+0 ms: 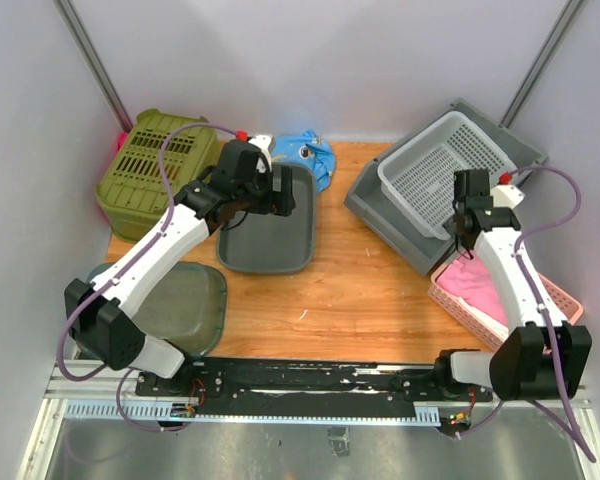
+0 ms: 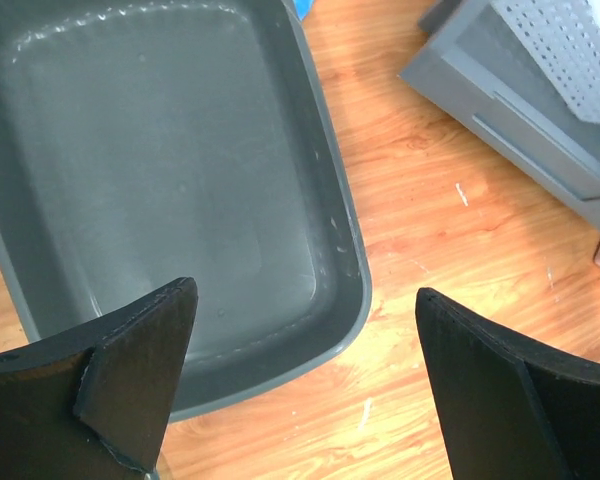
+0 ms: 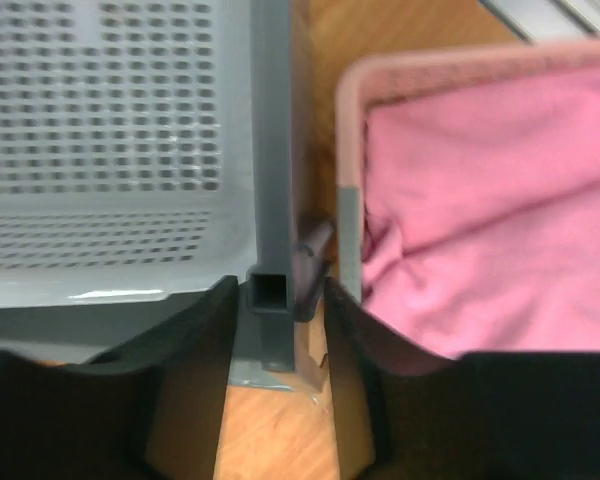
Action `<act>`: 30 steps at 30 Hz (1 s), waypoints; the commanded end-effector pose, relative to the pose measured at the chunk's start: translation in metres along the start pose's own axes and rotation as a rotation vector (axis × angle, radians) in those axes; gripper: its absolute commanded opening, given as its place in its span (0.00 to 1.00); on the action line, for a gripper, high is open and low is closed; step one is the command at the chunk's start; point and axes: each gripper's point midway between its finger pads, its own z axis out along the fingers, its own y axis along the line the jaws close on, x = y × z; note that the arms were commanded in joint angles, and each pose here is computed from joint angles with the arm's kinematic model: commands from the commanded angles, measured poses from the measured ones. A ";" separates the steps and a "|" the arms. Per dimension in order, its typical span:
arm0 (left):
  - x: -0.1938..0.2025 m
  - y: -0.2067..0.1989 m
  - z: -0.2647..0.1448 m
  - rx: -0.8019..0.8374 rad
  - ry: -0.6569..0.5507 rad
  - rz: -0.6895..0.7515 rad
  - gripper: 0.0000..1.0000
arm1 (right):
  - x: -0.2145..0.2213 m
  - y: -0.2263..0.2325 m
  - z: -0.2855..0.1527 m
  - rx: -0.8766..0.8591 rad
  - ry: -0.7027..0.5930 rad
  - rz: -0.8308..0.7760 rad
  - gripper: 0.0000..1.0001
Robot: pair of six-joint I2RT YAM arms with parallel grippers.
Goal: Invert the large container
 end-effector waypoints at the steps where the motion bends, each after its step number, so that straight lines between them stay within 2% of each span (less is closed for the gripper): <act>1: 0.022 0.012 0.011 -0.103 0.045 0.015 0.95 | -0.042 0.026 -0.013 -0.097 -0.080 0.089 0.54; 3: 0.031 0.016 0.017 -0.140 0.059 0.011 0.96 | -0.040 0.028 -0.020 -0.141 -0.081 0.055 0.68; 6: 0.046 0.008 0.029 -0.176 0.080 0.001 0.96 | -0.039 0.030 -0.035 -0.234 -0.098 -0.007 0.78; 13: 0.077 -0.036 0.074 -0.255 0.073 -0.031 0.97 | -0.019 0.000 -0.069 -0.312 -0.108 -0.154 0.80; 17: 0.096 -0.046 0.111 -0.298 0.086 -0.042 0.91 | -0.012 -0.021 -0.095 -0.352 -0.142 -0.182 0.79; 20: 0.107 -0.042 0.133 -0.342 0.098 -0.033 0.81 | -0.009 -0.031 -0.112 -0.393 -0.171 -0.207 0.78; 23: 0.114 -0.040 0.147 -0.363 0.119 -0.003 0.66 | -0.008 -0.046 -0.122 -0.379 -0.194 -0.227 0.77; 25: 0.115 -0.041 0.149 -0.358 0.124 0.003 0.51 | -0.008 -0.057 -0.128 -0.358 -0.206 -0.230 0.76; 28: 0.110 -0.048 0.140 -0.314 0.129 0.001 0.17 | -0.010 -0.068 -0.135 -0.334 -0.222 -0.233 0.75; 30: 0.102 -0.059 0.127 -0.255 0.135 -0.016 0.02 | -0.013 -0.072 -0.139 -0.326 -0.243 -0.231 0.75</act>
